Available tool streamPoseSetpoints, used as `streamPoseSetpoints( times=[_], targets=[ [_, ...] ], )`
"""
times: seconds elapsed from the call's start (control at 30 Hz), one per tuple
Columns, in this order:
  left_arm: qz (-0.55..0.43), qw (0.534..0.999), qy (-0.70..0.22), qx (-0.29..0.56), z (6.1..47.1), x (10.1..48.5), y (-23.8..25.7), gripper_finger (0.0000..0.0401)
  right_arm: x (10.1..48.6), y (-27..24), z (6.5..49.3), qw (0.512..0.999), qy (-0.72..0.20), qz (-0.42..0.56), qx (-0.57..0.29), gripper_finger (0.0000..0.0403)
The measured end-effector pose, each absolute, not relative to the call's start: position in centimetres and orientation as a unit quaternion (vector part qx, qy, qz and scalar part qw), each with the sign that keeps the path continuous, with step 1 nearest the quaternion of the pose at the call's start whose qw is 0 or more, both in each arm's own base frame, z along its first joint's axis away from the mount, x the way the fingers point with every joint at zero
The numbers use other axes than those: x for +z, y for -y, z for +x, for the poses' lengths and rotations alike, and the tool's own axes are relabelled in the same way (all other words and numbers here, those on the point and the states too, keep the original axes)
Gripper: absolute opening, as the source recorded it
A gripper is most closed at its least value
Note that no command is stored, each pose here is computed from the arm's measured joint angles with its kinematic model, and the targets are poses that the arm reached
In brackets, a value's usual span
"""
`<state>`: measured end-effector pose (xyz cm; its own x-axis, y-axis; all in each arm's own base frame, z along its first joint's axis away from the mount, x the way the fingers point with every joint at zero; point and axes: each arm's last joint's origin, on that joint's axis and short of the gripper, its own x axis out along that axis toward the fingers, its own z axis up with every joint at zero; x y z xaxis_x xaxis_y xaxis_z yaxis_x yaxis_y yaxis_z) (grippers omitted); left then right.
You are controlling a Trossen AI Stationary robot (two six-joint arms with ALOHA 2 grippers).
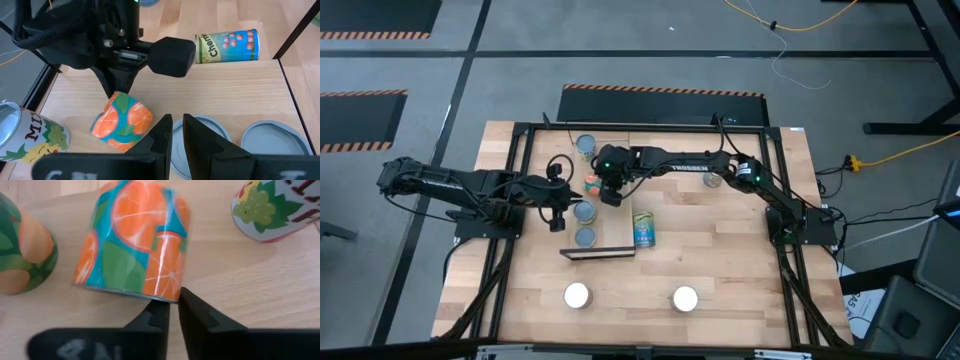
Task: Pick and place cans onto a shelf
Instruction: Put the small canned oranges on the shelf
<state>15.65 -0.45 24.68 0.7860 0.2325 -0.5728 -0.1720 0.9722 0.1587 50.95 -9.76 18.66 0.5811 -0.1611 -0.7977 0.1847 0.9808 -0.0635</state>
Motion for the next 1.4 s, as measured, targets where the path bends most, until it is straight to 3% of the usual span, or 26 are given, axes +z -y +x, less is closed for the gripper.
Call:
streamPoseSetpoints(
  times=[0.07, 0.43, 0.67, 0.87, 1.13, 1.4],
  targets=[
    [0.049, 0.944, -0.309, 0.107, 15.6, 24.7, 0.4, 0.0039, 18.7, 9.8, 50.9, 0.889, -0.447, 0.009, -0.096, 0.0017],
    [0.049, 0.944, -0.309, 0.107, 15.6, 24.7, 0.4, 0.0039, 19.5, 9.8, 49.8, 0.868, -0.488, 0.008, -0.091, 0.0017],
    [0.049, 0.944, -0.309, 0.108, 15.6, 24.7, 0.4, 0.0039, 23.4, 10.3, 48.3, 0.835, -0.546, 0.022, -0.065, 0.002],
    [0.049, 0.944, -0.309, 0.107, 15.6, 24.7, 0.4, 0.0039, 26.4, 11.2, 46.4, 0.809, -0.583, 0.073, -0.027, 0.0018],
    [0.049, 0.944, -0.309, 0.107, 15.6, 24.7, 0.4, 0.0039, 24.5, 11.6, 44.9, 0.739, -0.636, 0.215, 0.056, 0.002],
    [0.053, 0.944, -0.309, 0.106, 15.7, 24.7, 0.4, 0.0039, 24.4, 11.8, 45.0, 0.732, -0.625, 0.264, 0.062, 0.0021]
  ],
)
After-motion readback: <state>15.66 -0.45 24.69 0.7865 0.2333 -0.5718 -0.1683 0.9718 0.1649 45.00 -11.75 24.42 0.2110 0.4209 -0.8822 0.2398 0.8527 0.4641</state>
